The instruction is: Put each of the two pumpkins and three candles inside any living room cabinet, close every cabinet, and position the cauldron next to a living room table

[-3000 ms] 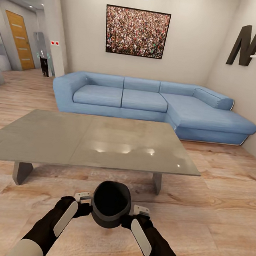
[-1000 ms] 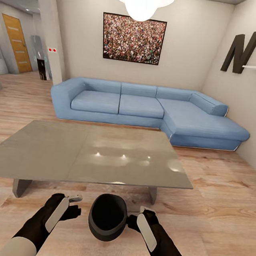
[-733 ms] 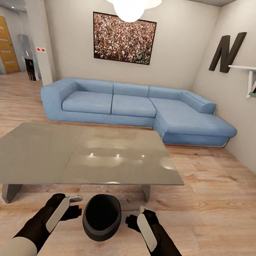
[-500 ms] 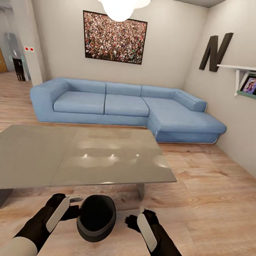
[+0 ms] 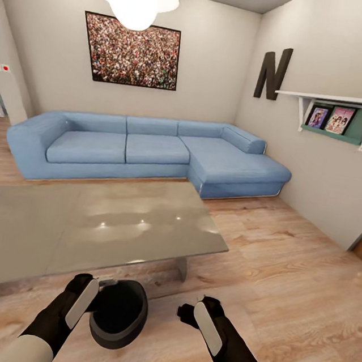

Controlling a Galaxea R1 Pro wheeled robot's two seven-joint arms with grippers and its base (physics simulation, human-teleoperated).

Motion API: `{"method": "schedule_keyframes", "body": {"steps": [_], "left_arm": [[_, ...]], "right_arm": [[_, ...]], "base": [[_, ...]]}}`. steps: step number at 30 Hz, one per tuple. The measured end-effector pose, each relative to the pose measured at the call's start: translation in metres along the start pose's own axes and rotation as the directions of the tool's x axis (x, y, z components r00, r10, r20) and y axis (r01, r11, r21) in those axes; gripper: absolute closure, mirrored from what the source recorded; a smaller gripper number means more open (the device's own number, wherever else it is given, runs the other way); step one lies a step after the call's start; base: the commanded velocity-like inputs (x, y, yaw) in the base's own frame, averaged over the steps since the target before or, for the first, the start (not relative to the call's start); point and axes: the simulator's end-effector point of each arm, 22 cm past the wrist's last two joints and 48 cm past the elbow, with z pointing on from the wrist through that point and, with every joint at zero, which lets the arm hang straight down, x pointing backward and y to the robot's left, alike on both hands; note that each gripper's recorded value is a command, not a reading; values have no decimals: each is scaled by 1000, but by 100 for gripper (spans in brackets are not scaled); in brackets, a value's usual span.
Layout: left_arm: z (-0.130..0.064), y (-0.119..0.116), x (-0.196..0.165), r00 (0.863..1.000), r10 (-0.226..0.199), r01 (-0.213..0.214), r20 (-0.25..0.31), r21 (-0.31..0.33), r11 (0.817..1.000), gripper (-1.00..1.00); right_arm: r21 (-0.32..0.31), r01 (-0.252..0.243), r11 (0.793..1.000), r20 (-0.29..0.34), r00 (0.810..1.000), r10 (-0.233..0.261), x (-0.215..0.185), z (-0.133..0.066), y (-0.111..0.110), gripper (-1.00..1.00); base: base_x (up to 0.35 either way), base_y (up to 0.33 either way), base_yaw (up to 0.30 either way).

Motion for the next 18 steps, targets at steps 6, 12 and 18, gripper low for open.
{"method": "schedule_keyframes", "body": {"steps": [6,12,18], "left_arm": [[-9,0,-5,1000,0,0,3,0,1000,-100],[-10,-1,-6,1000,0,0,7,2,1000,-100],[-11,-2,-6,1000,2,-2,9,2,1000,-100]], "right_arm": [[0,-1,1000,3,1000,1,-5,-8,1,-100],[-3,-1,1000,6,1000,1,-6,-10,2,-100],[-5,-1,1000,9,1000,1,-7,-11,2,-100]], "base": [[0,0,-251],[0,0,-262],[0,0,-274]]}}
